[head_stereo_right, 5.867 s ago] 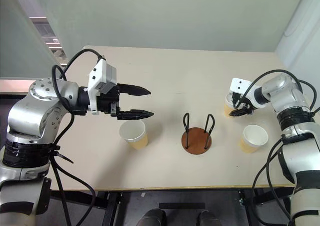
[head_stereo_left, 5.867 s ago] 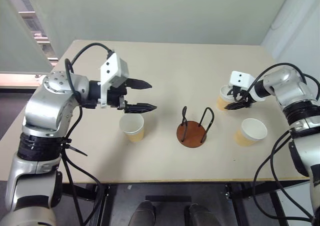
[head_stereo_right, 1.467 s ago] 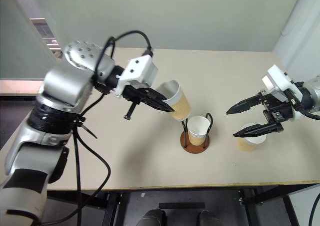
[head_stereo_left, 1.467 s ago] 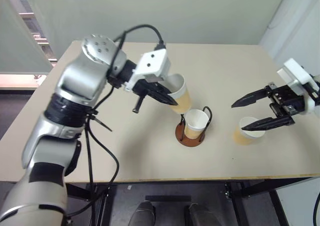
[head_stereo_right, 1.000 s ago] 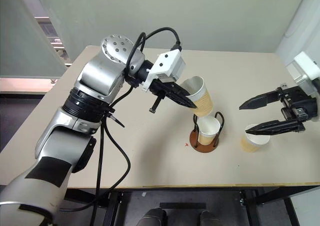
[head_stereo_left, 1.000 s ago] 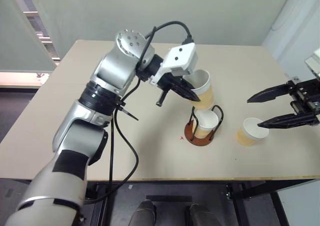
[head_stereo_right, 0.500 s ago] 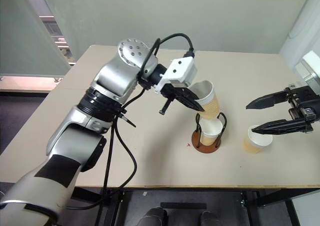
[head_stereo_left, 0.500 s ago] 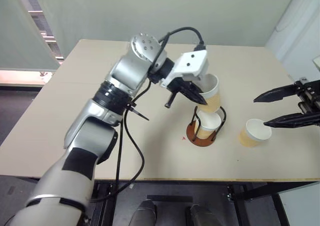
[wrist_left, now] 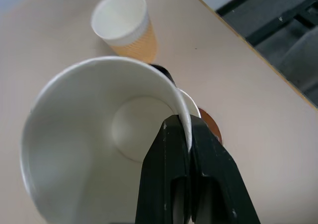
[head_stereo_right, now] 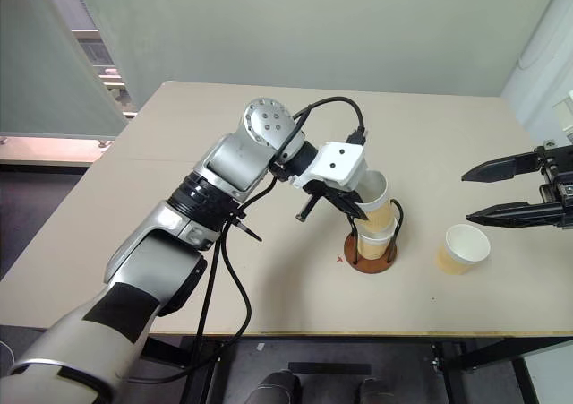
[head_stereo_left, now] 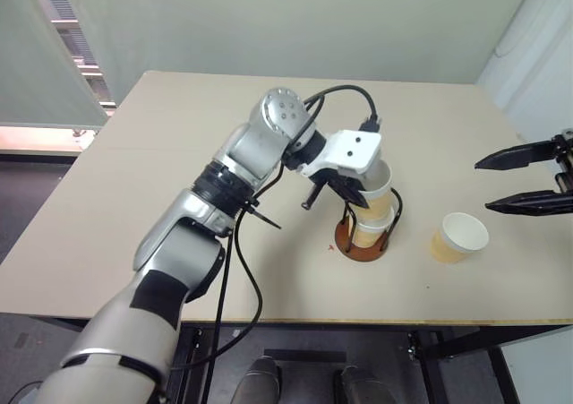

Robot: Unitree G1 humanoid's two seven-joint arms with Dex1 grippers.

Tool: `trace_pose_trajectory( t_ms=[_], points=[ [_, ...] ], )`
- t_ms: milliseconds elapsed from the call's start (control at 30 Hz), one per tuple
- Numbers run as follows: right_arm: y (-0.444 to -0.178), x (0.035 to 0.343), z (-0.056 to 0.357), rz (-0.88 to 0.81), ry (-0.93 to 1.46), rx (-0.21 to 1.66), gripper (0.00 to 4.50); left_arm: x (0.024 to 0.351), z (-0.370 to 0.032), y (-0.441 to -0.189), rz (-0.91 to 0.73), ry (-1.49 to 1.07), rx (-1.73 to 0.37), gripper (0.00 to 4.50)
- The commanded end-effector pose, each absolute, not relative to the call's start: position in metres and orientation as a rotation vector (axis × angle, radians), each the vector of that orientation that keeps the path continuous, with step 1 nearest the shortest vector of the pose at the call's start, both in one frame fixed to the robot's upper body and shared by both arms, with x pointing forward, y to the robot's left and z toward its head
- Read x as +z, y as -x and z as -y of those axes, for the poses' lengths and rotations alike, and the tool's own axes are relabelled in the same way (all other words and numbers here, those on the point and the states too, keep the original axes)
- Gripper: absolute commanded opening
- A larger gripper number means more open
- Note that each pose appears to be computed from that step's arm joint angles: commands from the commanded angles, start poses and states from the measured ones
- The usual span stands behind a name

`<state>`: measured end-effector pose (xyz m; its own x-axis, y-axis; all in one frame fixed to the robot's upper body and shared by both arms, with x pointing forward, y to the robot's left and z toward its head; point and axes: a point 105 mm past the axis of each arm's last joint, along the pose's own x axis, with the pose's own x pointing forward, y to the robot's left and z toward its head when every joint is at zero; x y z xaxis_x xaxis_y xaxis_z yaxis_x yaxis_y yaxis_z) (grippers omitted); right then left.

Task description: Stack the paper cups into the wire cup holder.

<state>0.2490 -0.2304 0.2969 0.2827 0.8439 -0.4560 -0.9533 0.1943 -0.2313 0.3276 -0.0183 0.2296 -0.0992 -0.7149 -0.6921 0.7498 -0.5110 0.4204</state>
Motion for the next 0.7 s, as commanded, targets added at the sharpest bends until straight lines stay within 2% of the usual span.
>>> trace_pose_trajectory(
  t_ms=[33,233,333,467,700],
  points=[
    [-0.244,0.313,0.231,-0.193,0.587,1.238,3.34,0.233,0.028,-0.321,0.002,-1.130,-1.820,0.01],
    [-0.245,0.310,0.233,-0.224,0.590,1.221,3.34,0.234,0.035,-0.323,0.038,-1.160,-1.796,0.01],
    [-0.251,0.307,0.235,-0.245,0.626,1.172,3.34,0.244,0.037,-0.326,0.066,-1.150,-1.768,0.57],
    [-0.255,0.306,0.235,-0.264,0.647,1.131,3.34,0.263,0.034,-0.329,0.106,-1.113,-1.733,1.82],
    [-0.275,0.281,0.250,-0.354,0.793,0.940,3.34,0.323,0.016,-0.332,0.239,-0.911,-1.619,4.23]
  ],
)
